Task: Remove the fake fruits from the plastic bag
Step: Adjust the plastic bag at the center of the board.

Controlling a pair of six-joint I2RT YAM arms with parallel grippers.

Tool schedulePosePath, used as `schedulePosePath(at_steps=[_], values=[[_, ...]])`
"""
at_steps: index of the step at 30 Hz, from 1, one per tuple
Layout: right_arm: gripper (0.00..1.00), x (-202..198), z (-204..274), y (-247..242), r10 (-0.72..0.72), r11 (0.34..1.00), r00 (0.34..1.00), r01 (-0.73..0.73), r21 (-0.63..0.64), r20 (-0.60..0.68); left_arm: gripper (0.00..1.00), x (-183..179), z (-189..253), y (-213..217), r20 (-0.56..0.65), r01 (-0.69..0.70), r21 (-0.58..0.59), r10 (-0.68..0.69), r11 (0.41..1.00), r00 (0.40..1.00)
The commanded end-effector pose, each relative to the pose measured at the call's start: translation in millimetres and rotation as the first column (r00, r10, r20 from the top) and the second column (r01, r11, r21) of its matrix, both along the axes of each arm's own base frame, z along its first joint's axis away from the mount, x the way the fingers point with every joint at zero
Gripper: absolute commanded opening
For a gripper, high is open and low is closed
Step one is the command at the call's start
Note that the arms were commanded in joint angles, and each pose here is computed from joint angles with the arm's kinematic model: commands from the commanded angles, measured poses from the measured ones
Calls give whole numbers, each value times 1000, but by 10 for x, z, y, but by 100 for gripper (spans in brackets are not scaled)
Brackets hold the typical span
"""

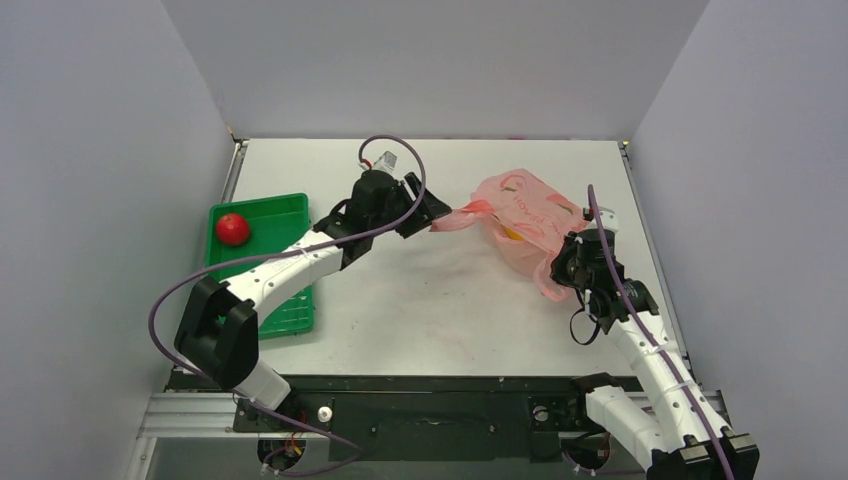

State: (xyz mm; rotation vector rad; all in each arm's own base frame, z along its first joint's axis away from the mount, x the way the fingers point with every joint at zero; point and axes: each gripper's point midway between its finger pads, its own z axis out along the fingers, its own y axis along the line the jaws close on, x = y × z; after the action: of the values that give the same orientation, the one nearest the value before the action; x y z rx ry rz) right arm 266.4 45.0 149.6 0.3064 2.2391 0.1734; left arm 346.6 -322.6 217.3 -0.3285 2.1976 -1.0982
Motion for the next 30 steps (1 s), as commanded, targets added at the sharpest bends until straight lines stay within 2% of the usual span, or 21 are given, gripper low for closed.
schedulePosePath(at_steps=[1,4,9,12,13,14,17,21,26,30], values=[[13,73,211,12,6,1000,997,-7,12,74,56,255,229,-241,-7,-66,-212,66,975,998],[18,62,229,20,11,1000,997,-13,18,80,56,286,194,-264,-21,-77,-220,74,972,997],[26,61,280,19,19,1000,995,-20,12,96,58,298,238,173,68,-242,-63,246,968,967],[30,63,266,14,20,1000,996,-21,7,91,59,272,251,379,108,-283,-1,281,959,954],[34,61,253,18,21,1000,996,-21,8,86,59,238,234,424,100,-286,5,284,958,954],[37,60,245,17,18,1000,996,-19,9,84,59,231,226,457,86,-294,-4,294,956,952],[61,45,253,10,-7,1000,996,4,28,88,60,92,244,467,31,-289,-94,293,953,956],[78,13,259,53,-16,998,998,12,68,68,63,-16,357,368,-26,-270,-244,272,931,962],[85,-83,262,40,-49,994,998,45,95,44,64,-63,211,147,-150,-262,-322,224,910,963],[86,-148,209,39,-73,991,997,71,115,11,64,-86,191,-52,-178,-250,-376,195,892,965]])
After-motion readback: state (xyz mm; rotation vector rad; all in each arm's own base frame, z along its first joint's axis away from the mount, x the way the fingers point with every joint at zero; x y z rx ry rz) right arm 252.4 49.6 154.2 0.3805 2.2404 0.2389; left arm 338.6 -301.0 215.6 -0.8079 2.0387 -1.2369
